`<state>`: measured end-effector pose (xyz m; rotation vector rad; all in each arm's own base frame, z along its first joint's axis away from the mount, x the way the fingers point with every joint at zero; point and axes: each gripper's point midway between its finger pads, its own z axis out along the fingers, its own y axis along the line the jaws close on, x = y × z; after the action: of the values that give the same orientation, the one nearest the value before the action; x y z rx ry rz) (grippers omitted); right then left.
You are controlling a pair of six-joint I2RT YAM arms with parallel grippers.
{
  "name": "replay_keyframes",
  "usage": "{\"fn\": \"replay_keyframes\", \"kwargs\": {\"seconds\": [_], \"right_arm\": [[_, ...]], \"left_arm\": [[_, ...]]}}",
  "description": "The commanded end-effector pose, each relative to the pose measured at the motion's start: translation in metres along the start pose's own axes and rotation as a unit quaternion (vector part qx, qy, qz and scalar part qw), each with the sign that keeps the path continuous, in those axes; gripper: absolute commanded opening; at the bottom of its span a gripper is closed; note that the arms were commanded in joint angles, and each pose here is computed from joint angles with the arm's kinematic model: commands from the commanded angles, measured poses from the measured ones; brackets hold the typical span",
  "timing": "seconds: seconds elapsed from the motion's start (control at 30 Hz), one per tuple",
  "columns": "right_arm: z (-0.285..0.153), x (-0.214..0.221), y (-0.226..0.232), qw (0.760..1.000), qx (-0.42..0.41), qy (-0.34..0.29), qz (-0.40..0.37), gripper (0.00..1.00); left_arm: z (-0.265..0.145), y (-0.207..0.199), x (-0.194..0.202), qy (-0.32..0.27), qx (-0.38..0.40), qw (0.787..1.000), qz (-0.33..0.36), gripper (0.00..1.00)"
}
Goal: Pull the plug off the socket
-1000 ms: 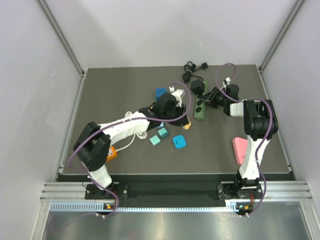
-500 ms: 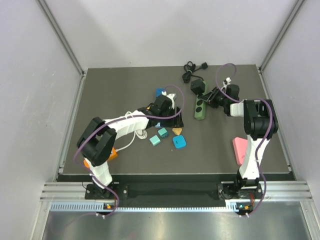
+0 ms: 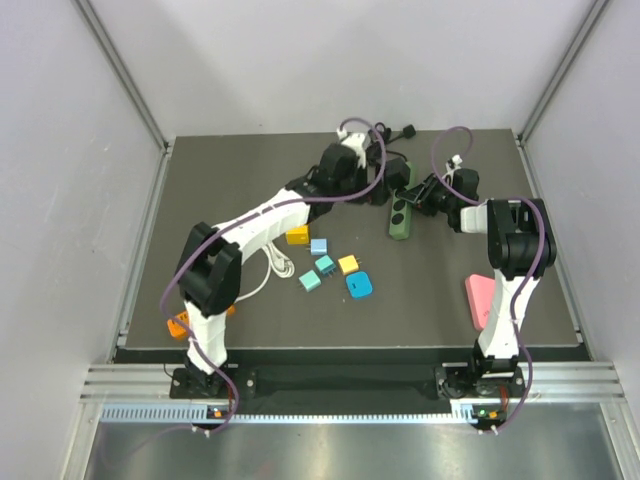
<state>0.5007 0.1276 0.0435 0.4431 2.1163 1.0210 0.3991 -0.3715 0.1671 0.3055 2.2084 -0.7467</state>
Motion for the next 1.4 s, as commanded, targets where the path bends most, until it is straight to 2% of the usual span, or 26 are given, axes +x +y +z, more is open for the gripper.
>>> {"fn": "replay_keyframes", "kwargs": {"seconds": [0.0,0.1,0.23,0.5,0.7,0.9,1.03,1.07,1.13,1.2,1.27,1.3,1.37], "right_arm": [[0.003,-0.010,-0.006,0.999,-0.005,-0.020,-0.027,0.00],[0.003,-0.009,-0.005,0.999,-0.007,-0.018,-0.028,0.00],[0.003,-0.009,-0.003,0.999,-0.013,-0.017,-0.026,0.00],[0.003,-0.008,-0.002,0.999,-0.019,-0.015,-0.028,0.00],[0.003,-0.007,-0.001,0.999,-0.022,-0.014,-0.032,0.00],[0.001,-0.005,0.001,0.999,-0.022,-0.015,-0.038,0.00],[0.000,-0.002,0.002,0.999,-0.021,-0.012,-0.040,0.00],[0.000,-0.003,0.002,0.999,-0.022,-0.014,-0.041,0.00],[0.000,-0.002,0.001,0.999,-0.021,-0.013,-0.041,0.00],[0.000,-0.003,0.002,0.999,-0.021,-0.014,-0.041,0.00],[0.000,-0.004,0.003,0.999,-0.022,-0.015,-0.043,0.00],[0.000,-0.004,0.004,0.999,-0.022,-0.014,-0.045,0.00],[0.000,-0.005,0.004,0.999,-0.022,-0.015,-0.046,0.00]], "left_arm": [[0.029,-0.009,-0.067,-0.099,0.016,0.995,0.013,0.96],[0.056,-0.006,-0.094,-0.152,0.024,0.988,0.004,0.95],[0.083,-0.003,-0.110,-0.203,0.034,0.978,0.037,0.98],[0.136,0.007,-0.100,-0.215,0.047,0.974,0.047,0.98],[0.159,0.013,-0.097,-0.226,0.048,0.973,0.019,0.98],[0.172,0.016,-0.110,-0.261,0.047,0.964,-0.021,0.98],[0.182,0.008,-0.114,-0.260,0.069,0.962,-0.036,0.87],[0.186,0.008,-0.110,-0.256,0.071,0.963,-0.035,0.76],[0.186,0.009,-0.108,-0.252,0.069,0.965,-0.033,0.64],[0.184,0.002,-0.106,-0.241,0.086,0.966,-0.025,0.48],[0.181,-0.003,-0.103,-0.232,0.096,0.968,-0.020,0.45],[0.180,-0.003,-0.102,-0.227,0.097,0.969,-0.019,0.38],[0.178,-0.004,-0.098,-0.212,0.095,0.973,-0.017,0.37]]}}
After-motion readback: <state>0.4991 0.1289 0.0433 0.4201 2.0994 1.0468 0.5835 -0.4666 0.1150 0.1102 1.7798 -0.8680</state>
